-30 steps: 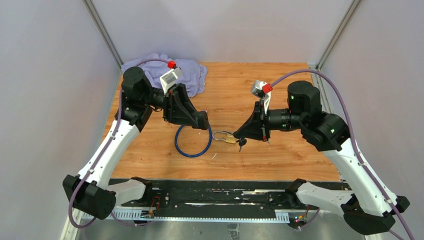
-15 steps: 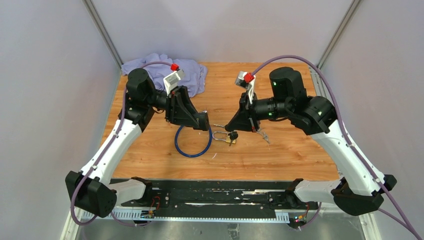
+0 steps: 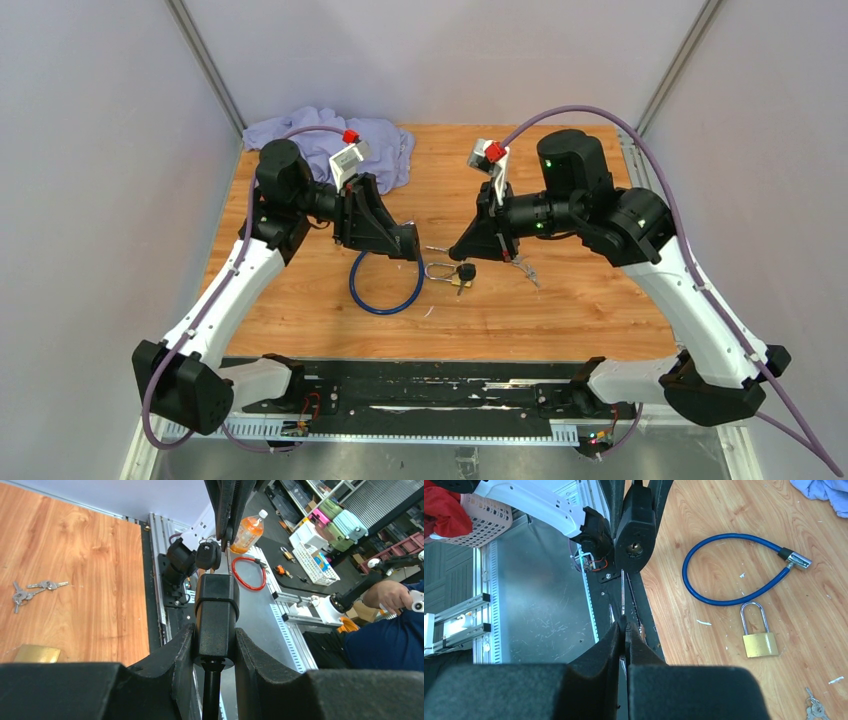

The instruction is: Unlock with the key

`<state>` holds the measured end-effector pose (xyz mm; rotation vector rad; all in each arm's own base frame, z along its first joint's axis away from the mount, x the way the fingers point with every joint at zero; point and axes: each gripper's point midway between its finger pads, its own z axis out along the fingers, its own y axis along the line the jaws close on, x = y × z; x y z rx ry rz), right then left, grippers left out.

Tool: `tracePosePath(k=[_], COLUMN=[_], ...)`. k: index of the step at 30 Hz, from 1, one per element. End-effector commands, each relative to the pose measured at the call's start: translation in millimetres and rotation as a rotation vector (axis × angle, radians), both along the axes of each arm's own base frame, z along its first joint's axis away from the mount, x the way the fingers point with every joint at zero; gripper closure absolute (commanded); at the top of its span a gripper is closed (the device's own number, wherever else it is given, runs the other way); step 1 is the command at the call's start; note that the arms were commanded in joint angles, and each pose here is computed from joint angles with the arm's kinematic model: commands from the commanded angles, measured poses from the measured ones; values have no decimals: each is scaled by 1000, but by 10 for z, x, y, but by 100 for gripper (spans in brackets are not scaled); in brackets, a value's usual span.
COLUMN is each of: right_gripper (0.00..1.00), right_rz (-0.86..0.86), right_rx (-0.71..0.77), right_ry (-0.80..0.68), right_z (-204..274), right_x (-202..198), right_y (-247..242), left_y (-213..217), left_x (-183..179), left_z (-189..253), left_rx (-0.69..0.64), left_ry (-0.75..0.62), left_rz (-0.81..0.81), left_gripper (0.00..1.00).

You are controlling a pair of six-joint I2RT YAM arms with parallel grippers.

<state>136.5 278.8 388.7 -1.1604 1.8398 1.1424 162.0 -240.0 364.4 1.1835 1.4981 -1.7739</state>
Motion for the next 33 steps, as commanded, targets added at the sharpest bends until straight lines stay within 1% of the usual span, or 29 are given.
tracePosePath(k=[1,6,16,29,33], right_gripper=[99,99,99,99,99], right_rz=[10,10,1,-4,11], right_rx=[12,19,-10,-20,-29], right_ry=[-45,-50,-42,-61,-42], right_z=[112,133,31,23,-5], right_x=[-18,5,96,75,65], right_y=[22,61,127,74,94], left_y=[1,-28,-49,-84,-106], left_x=[-17,-51,-101,-85,-98], left_z=[93,103,87,0,3], left_rx=[-21,-23,-20,-12,-12], left_ry=[-60,-61,-53,-29,-30], left_rz=[6,0,-18,-23,-34], left_gripper=[100,100,100,100,100])
